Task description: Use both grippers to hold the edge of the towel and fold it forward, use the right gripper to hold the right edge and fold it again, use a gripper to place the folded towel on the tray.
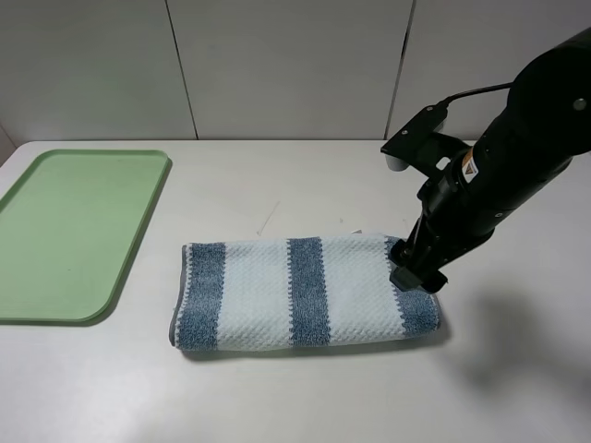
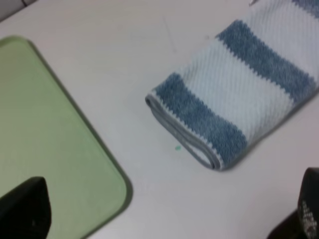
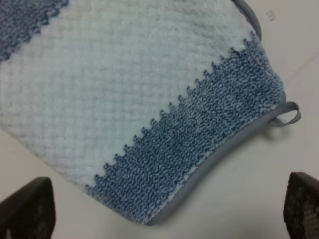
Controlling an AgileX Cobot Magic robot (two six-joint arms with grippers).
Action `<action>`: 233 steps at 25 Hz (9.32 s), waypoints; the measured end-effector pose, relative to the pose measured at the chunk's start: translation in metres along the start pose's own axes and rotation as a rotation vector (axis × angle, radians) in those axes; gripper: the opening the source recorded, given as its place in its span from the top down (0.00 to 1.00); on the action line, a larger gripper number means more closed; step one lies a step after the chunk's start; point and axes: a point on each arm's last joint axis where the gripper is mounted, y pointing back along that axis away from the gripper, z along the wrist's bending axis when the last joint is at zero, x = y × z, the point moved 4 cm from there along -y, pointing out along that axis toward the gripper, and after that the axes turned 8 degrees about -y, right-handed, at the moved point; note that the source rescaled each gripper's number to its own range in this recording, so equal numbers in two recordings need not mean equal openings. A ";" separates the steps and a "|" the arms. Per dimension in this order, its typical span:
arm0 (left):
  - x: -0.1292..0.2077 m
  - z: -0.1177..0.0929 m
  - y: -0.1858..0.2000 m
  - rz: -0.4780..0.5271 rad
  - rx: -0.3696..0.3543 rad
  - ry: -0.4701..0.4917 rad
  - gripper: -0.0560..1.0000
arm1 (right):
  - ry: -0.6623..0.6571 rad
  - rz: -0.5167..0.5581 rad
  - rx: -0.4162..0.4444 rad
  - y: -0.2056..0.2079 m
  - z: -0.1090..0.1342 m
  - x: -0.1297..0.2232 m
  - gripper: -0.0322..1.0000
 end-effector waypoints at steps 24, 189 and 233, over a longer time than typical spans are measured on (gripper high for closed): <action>0.098 -0.027 -0.007 -0.110 0.033 0.085 0.00 | -0.011 -0.055 -0.008 0.000 0.001 -0.007 0.00; 0.110 -0.011 0.001 0.015 -0.508 0.546 0.01 | -0.621 0.175 0.120 -0.020 -0.046 -0.023 0.90; 0.110 -0.011 0.001 0.015 -0.508 0.546 0.01 | -0.714 -0.003 -0.121 0.001 -0.017 -0.084 0.00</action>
